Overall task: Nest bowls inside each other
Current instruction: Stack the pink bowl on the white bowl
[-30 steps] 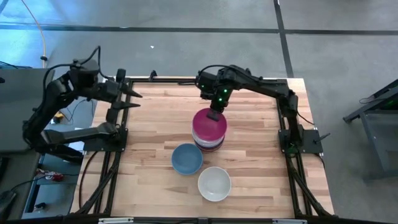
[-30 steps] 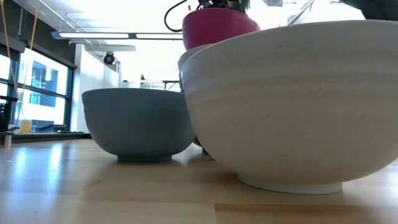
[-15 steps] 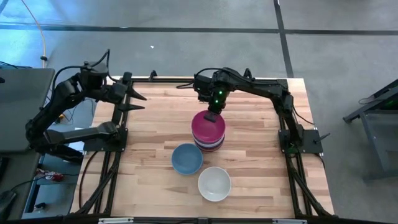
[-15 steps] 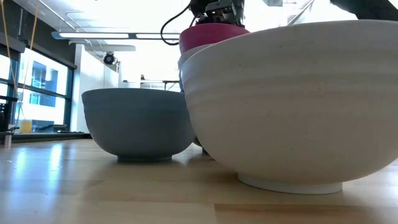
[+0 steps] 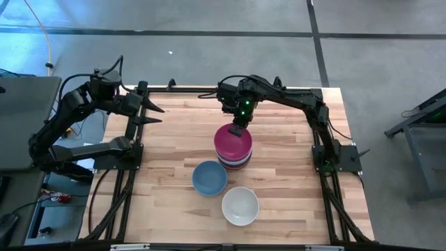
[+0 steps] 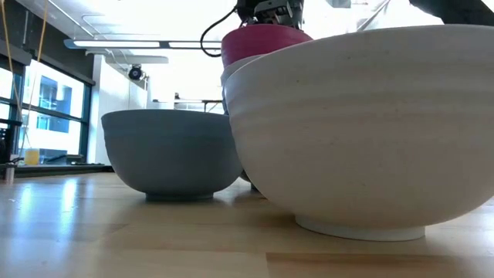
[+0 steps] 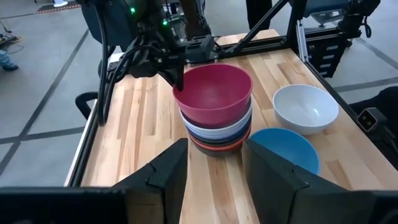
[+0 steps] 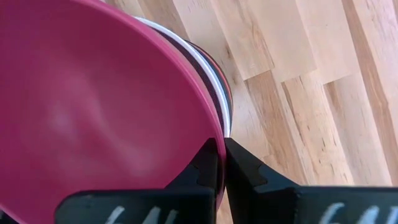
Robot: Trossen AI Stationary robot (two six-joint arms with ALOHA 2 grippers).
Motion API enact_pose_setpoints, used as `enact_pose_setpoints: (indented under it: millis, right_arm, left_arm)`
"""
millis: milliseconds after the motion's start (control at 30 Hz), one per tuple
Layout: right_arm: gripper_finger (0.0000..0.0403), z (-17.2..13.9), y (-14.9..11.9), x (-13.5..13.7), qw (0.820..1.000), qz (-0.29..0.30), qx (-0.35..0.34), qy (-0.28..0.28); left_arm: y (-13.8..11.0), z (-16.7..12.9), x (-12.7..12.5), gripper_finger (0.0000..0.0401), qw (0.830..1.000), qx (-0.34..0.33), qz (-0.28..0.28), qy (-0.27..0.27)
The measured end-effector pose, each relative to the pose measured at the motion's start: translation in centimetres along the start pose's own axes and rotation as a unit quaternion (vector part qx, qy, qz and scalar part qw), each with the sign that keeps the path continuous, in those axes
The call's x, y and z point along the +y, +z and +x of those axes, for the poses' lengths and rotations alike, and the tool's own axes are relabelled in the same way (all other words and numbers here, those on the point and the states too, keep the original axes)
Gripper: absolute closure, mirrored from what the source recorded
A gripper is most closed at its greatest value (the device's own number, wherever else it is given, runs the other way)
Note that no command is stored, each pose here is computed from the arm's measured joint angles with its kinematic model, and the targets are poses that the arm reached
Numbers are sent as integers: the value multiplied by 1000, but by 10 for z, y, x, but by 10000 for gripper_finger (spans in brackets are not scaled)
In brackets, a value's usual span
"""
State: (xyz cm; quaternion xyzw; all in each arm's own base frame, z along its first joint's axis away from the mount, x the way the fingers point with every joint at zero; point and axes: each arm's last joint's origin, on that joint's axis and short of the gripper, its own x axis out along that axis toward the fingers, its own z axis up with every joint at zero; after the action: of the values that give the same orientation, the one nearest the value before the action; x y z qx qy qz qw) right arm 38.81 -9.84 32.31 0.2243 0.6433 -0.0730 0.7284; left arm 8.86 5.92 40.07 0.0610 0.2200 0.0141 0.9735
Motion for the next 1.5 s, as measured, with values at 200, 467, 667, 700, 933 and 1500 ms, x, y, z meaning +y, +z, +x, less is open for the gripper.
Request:
enact_pose_setpoints:
  millis: [200,467,667,700,933,1500]
  right_arm:
    - [403,0,0,0,1000,0,0,0]
    - [403,0,0,0,1000,4,-1,-5]
    - [403,0,0,-1,1000,12,-4,-22]
    - [403,0,0,-1,1000,12,-4,-23]
    - [403,0,0,-1,1000,15,-4,-20]
    - [403,2,-2,8,1000,2,-1,-17]
  left_arm:
    - [0,-1,-1,259,1000,1,-1,-1]
    - [-1,-4,-4,259,1000,0,0,0]
    - [-3,-8,-8,259,1000,2,-1,-1]
    - [-3,-8,-8,259,1000,1,-1,-1]
    - [-4,-12,-12,259,1000,0,0,-1]
    - [-8,-14,-15,259,1000,15,-12,-8]
